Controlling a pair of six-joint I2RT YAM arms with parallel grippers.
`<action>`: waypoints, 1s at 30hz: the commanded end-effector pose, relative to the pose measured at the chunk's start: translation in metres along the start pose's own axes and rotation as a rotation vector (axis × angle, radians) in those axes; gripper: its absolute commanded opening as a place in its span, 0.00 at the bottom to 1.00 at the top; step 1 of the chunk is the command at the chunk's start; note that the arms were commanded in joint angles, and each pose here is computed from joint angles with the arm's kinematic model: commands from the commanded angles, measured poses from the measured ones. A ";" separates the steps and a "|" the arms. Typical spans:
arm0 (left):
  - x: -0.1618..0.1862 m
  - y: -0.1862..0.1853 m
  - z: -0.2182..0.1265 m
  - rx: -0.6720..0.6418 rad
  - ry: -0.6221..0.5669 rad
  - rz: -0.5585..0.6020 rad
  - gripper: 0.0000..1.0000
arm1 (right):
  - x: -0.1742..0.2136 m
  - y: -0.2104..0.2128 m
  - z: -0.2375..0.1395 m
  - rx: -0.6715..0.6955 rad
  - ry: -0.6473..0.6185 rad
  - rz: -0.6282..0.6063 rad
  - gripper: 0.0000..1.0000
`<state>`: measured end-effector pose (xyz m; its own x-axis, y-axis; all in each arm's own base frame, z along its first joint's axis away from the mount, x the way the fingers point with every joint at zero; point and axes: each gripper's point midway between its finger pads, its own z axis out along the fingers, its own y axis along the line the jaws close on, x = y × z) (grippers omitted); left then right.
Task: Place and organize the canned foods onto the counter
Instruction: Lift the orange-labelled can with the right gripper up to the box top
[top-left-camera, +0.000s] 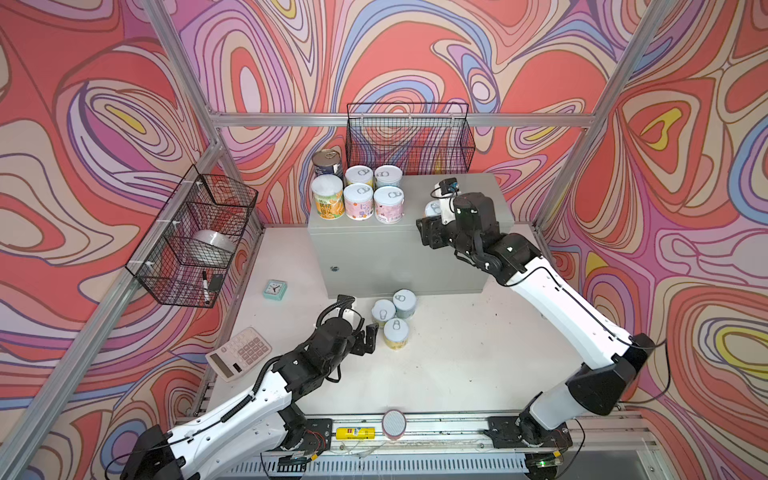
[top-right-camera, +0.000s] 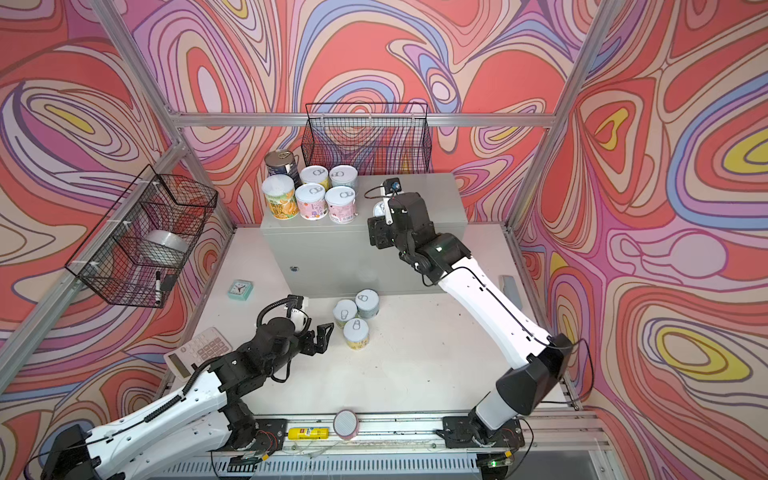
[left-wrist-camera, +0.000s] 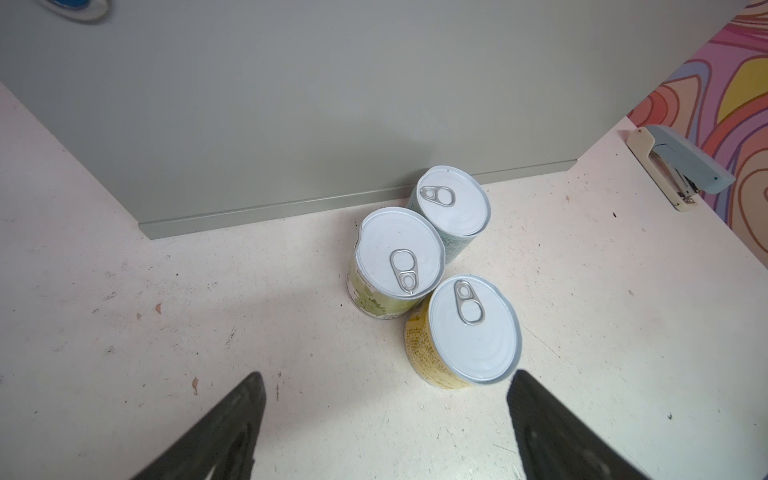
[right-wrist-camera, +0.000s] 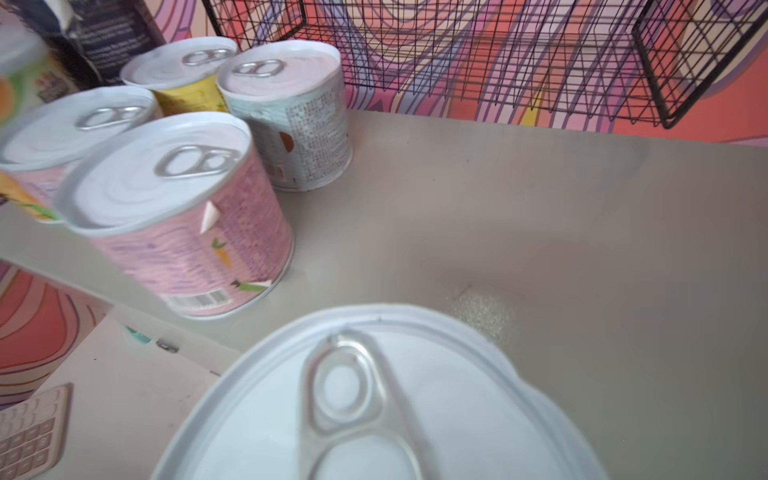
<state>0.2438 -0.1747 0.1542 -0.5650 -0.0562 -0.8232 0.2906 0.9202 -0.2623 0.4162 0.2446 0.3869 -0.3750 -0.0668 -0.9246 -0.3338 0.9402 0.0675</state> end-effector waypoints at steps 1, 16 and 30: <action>-0.013 -0.006 -0.004 0.014 -0.026 0.021 0.92 | -0.040 -0.007 -0.007 0.036 -0.112 -0.006 0.00; -0.013 -0.007 0.000 0.011 -0.025 0.024 0.92 | -0.030 -0.019 0.042 0.152 -0.043 -0.059 0.00; -0.030 -0.019 0.003 0.034 -0.038 0.043 0.93 | -0.029 -0.023 0.067 0.144 -0.025 -0.056 0.65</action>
<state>0.2544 -0.1857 0.1721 -0.5390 -0.0324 -0.8417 0.3196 0.9167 -0.2399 0.4887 0.2449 0.3922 -0.3241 -0.0976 -0.9410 -0.2151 0.9762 -0.0272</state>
